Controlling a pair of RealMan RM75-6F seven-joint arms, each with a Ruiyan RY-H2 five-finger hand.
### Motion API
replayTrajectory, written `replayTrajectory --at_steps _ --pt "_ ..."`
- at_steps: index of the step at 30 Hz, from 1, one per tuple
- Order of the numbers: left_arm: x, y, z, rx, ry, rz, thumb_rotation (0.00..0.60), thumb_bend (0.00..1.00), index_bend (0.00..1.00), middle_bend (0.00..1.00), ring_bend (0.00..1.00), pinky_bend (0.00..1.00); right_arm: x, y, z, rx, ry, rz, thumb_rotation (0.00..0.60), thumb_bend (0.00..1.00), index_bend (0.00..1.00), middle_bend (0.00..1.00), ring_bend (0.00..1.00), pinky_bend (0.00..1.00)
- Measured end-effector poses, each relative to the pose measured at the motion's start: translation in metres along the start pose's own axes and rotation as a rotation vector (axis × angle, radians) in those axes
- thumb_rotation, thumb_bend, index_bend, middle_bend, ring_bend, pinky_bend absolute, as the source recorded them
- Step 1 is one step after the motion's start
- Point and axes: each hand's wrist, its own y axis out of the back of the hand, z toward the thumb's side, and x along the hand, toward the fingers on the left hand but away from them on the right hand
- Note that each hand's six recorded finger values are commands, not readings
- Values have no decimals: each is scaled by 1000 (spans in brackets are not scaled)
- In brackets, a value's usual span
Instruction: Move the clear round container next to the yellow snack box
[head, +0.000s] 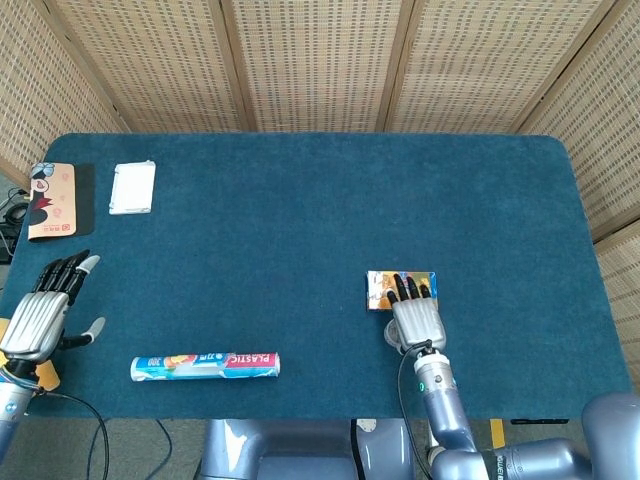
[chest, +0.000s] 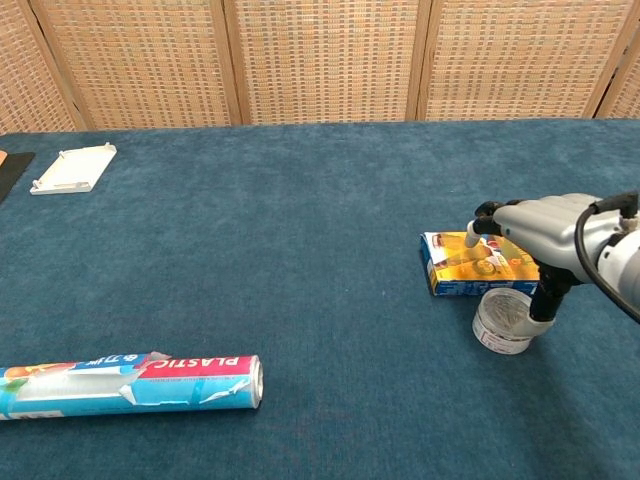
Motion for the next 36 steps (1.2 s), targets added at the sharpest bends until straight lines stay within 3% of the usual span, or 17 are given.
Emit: replayTrajectory --at_steps 4,9,13,17,26,31,36 --pt "-1 1 -2 -30 6 8 600 334 0 0 0 0 1 9 0 4 9 -48 600 19 163 0 0 125" --pt "0 4 -5 -7 22 28 600 336 0 0 0 0 3 16 -9 2 2 -84 600 18 161 0 0 115" --pt "1 2 -9 28 49 36 600 335 0 0 0 0 4 21 -16 -14 19 -152 600 20 153 0 0 102" --pt "4 -1 -14 27 74 35 600 336 0 0 0 0 5 23 -34 -30 32 -229 600 19 143 0 0 90" --pt "8 -10 -15 55 99 34 600 336 0 0 0 0 16 13 -85 -115 56 -328 600 14 101 0 0 76" --pt "4 -15 -10 81 95 65 600 333 0 0 0 0 25 3 -114 -162 50 -367 600 10 75 0 0 67" --pt "-7 -28 -18 77 116 39 600 327 0 0 0 0 32 -7 -152 -190 20 -391 600 9 40 0 0 54"
